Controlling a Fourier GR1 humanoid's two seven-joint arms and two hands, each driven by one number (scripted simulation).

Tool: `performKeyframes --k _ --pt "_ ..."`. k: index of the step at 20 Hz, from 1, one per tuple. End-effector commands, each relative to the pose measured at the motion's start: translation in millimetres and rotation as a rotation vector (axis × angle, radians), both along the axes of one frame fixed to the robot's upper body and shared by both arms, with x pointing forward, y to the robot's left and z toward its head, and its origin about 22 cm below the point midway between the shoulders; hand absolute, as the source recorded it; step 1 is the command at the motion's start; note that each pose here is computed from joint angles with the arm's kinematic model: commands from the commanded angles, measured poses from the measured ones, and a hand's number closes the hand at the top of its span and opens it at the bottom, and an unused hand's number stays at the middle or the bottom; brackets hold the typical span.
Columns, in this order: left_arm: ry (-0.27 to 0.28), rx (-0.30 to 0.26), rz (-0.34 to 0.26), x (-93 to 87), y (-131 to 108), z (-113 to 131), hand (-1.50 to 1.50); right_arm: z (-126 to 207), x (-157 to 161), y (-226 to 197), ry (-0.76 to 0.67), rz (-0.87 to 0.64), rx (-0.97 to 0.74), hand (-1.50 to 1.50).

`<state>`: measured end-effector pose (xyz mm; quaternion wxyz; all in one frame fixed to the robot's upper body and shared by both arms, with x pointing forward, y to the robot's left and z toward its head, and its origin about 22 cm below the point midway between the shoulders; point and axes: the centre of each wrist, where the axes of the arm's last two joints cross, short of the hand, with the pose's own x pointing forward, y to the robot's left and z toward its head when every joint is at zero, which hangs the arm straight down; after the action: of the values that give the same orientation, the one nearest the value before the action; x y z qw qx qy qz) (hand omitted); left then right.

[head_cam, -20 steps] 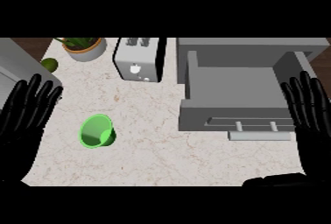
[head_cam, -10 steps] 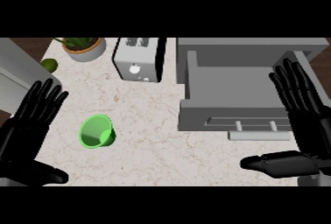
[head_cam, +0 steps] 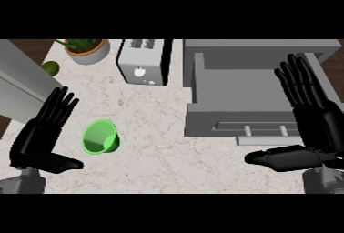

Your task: Pick up the cup, place it into the drawer and close the drawer

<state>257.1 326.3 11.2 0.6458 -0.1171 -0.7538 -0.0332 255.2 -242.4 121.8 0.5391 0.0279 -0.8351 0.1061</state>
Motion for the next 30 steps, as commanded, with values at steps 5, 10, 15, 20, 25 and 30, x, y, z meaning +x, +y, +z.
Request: performKeyframes --k 5,10,15,20,25,30 --pt "0.068 0.058 0.061 -5.4 10 -68 -1.5 29 14 -2 -0.029 -0.008 0.004 -1.5" --pt "0.087 0.052 0.056 0.7 20 -90 -1.5 26 -2 -19 -0.022 -0.002 0.0 -1.5" --pt "0.096 0.078 0.071 3.4 18 -125 -1.5 18 5 -10 0.003 0.0 0.006 -1.5" --pt "0.089 0.064 0.104 -14.0 41 -144 -1.5 28 10 -19 -0.036 0.009 0.008 -1.5" --pt "0.057 0.068 0.109 -4.3 25 -148 -1.5 31 24 -17 -0.023 -0.007 -0.006 -1.5" --pt "0.056 0.05 0.074 5.2 6 -150 -1.5 42 28 -9 -0.029 0.014 0.01 -1.5"
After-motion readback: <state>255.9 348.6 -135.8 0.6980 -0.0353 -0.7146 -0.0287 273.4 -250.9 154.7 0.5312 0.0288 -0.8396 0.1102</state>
